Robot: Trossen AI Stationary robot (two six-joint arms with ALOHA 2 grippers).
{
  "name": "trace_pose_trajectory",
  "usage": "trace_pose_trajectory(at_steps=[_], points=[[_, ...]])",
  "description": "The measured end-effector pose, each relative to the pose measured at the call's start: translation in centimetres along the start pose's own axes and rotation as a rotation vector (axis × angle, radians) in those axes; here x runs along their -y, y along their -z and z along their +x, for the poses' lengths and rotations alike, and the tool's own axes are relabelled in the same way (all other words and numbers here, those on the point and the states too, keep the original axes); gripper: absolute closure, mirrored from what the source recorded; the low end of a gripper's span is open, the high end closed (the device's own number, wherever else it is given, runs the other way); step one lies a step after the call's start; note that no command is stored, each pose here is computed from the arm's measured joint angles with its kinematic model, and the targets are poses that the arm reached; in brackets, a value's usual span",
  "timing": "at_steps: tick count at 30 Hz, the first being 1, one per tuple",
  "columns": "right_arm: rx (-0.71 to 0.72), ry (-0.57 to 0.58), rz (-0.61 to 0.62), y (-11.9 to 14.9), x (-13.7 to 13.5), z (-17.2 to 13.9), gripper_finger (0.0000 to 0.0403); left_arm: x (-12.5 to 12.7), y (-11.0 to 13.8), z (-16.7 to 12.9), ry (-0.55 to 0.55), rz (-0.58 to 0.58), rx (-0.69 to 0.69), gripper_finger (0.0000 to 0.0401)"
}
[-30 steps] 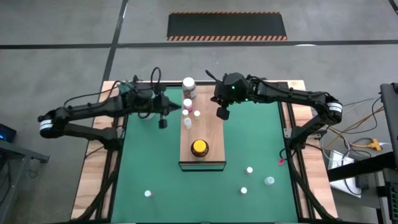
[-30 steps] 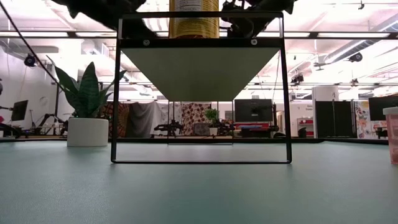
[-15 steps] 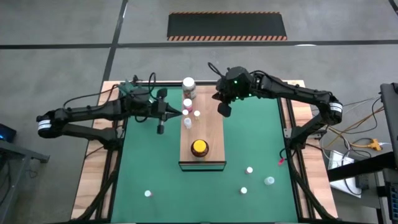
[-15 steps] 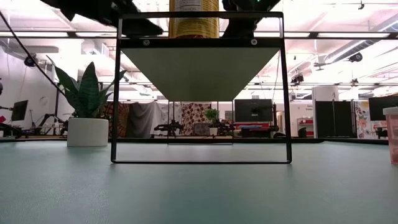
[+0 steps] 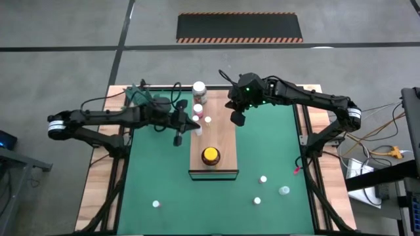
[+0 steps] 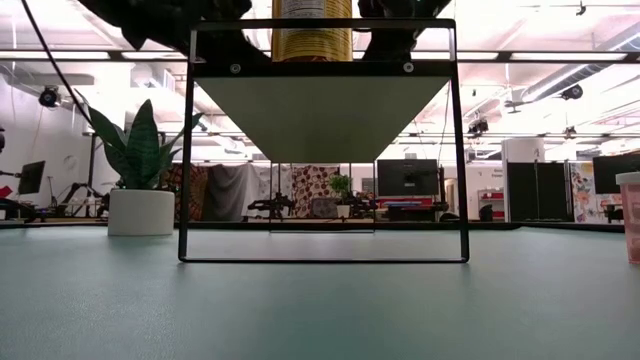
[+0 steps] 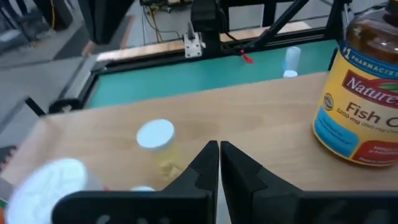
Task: Pick and place medicine bottles onto shelf by color
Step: Adjust the pill bottles on the shelf
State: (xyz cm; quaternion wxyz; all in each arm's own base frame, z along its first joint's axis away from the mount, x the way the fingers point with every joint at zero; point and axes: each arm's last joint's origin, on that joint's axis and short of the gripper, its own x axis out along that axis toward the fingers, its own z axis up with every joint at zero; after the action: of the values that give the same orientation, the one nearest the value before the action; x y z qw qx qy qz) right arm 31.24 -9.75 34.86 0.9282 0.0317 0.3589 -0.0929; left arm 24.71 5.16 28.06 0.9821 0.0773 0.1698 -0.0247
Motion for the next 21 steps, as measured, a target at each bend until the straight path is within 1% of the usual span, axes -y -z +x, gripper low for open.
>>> trace_pose_trajectory(at_steps=[3, 5, 11, 21], points=[[0.000, 0.000, -0.007, 0.0, 0.0, 0.0, 0.0394, 0.1, 0.4, 0.2, 0.008, -0.046, -0.025, 0.0401], [0.000, 0.000, -0.007, 0.0, 0.0, 0.0, 0.0394, 0.3, 0.3, 0.3, 0.015, -0.056, -0.026, 0.0401], [-0.001, 0.000, -0.007, 0.0, 0.0, 0.0, 0.0394, 1.1, 0.1, 0.2, 0.060, -0.053, -0.020, 0.0401], [-0.014, 0.000, 0.000, 0.1, 0.0, -0.1, 0.0394, 1.1, -0.3, -0.4, 0.045, -0.029, 0.004, 0.0401]])
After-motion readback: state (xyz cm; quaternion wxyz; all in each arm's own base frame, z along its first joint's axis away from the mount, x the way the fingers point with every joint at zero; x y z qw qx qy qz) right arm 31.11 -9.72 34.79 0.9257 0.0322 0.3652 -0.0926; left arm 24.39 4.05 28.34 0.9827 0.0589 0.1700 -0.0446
